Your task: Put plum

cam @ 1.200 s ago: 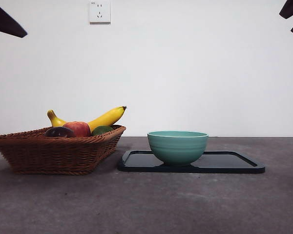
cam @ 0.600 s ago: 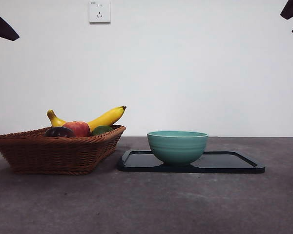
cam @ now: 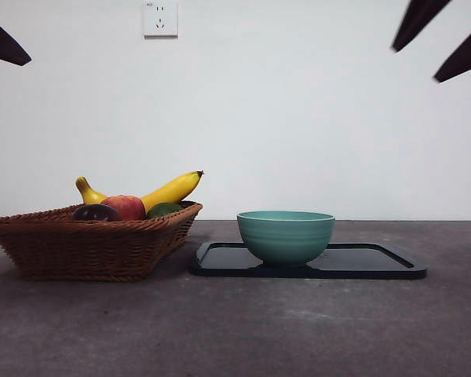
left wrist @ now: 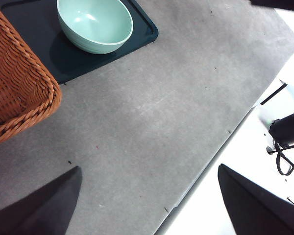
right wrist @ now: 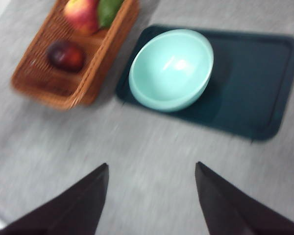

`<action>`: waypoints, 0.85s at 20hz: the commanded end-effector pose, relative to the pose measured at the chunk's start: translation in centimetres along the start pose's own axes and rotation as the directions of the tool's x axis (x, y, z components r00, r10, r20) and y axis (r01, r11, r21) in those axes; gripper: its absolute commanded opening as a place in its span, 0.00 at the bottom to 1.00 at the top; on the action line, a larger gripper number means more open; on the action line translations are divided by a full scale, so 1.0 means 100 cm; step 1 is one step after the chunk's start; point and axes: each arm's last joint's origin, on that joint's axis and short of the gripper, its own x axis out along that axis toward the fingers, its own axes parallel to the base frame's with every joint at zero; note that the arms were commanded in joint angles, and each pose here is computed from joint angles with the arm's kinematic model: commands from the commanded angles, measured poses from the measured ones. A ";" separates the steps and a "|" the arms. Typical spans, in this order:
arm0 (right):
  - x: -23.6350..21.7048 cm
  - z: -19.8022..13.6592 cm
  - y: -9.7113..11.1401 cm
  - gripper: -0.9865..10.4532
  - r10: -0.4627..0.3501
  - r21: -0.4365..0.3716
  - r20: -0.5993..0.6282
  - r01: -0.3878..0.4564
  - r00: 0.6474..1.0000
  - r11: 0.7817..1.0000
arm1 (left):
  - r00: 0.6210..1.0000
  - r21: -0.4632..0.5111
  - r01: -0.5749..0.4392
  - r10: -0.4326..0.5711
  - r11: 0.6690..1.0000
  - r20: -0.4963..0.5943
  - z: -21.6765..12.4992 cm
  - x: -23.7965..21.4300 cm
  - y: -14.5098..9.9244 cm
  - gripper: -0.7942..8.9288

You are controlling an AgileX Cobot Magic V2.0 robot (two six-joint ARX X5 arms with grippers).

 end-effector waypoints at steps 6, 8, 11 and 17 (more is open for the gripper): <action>0.076 0.067 -0.013 0.34 -0.078 0.001 -0.117 0.079 0.990 0.997 | 1.000 0.035 0.005 -0.005 0.999 0.017 0.005 -0.001 -0.001 0.53; 0.098 0.076 -0.019 0.34 -0.088 0.001 -0.154 0.089 0.984 0.996 | 1.000 0.035 0.005 -0.005 0.999 0.017 0.005 -0.001 -0.001 0.53; 0.128 0.081 -0.028 0.34 -0.123 0.004 -0.190 0.126 0.974 0.992 | 1.000 0.035 0.005 -0.005 0.999 0.017 0.005 -0.001 -0.001 0.53; 0.176 0.074 -0.047 0.34 -0.143 0.004 -0.222 0.148 0.965 0.989 | 1.000 0.035 0.005 -0.005 0.999 0.017 0.005 -0.001 -0.001 0.53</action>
